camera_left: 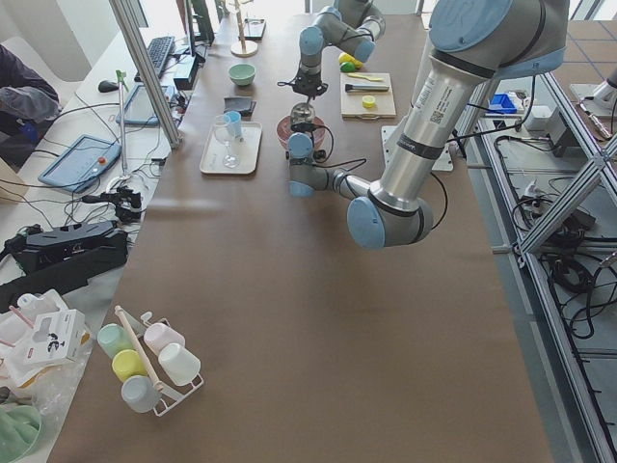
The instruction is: Put ice in cup with scoop
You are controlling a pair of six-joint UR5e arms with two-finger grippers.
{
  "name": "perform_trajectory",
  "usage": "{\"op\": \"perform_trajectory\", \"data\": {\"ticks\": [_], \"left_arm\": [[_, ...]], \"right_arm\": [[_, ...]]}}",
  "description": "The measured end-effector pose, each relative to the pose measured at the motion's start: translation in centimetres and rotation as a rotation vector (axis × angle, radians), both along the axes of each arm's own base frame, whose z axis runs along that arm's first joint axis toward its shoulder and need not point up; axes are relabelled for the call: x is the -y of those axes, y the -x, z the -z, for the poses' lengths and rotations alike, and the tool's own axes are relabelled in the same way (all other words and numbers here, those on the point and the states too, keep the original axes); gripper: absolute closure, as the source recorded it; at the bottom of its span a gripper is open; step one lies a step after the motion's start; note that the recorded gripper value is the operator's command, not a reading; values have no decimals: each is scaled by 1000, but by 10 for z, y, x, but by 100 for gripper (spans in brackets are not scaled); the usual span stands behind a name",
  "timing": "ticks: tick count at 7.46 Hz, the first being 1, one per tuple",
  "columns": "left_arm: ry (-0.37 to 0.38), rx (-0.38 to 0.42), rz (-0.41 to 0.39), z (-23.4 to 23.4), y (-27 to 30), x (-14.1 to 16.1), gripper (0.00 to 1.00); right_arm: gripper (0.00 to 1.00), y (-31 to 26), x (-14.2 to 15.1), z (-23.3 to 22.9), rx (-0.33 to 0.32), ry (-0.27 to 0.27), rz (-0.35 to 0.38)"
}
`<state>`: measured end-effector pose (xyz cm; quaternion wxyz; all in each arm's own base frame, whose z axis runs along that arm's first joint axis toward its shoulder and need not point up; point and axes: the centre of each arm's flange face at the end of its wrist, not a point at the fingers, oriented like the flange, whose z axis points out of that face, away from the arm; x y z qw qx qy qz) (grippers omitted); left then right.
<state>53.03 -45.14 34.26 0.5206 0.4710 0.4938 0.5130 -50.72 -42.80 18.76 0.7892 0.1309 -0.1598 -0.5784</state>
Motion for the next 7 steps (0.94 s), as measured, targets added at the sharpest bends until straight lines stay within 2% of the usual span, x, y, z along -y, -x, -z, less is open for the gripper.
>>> {"op": "perform_trajectory", "data": {"ticks": [4,5,7], "left_arm": [[0,5,-2,-3,1,0,2],[-7,9,-3,-3,0,0,2],[-14,11,-4,-4,2,1,2]], "right_arm": [[100,-17,-10,-18,140,-4,-113],[100,-22,-14,-24,183,13,-161],[100,-38,-14,-30,311,95,-304]]}}
